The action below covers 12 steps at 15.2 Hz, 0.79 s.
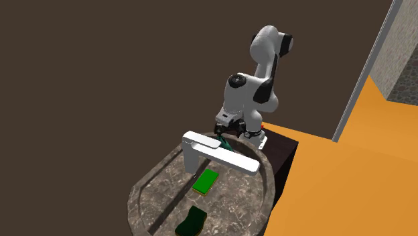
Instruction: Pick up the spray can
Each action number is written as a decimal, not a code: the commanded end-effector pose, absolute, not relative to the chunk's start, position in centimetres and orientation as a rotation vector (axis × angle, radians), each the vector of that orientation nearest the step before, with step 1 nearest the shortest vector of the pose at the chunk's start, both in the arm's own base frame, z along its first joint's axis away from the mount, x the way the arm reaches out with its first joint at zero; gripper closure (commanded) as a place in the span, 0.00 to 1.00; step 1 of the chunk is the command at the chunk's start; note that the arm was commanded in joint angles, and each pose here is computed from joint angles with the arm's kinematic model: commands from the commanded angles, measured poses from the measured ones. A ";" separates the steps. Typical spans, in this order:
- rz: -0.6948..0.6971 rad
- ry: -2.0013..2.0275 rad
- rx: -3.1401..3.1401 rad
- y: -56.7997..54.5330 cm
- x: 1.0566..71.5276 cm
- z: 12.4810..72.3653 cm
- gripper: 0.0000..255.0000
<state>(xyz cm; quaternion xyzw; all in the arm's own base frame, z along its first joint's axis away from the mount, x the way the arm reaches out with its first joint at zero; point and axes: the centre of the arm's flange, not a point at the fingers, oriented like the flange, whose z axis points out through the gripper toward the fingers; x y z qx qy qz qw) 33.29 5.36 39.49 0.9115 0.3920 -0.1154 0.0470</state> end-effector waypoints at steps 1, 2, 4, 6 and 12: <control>-0.408 1.332 2.694 5.9 32.7 36.5 0.00; -0.436 1.394 2.650 6.0 32.4 35.2 0.00; -0.489 1.515 2.557 6.3 31.8 32.5 0.00; -0.522 1.590 2.494 6.4 31.4 30.8 0.00; -0.522 1.590 2.494 6.4 31.4 27.6 0.00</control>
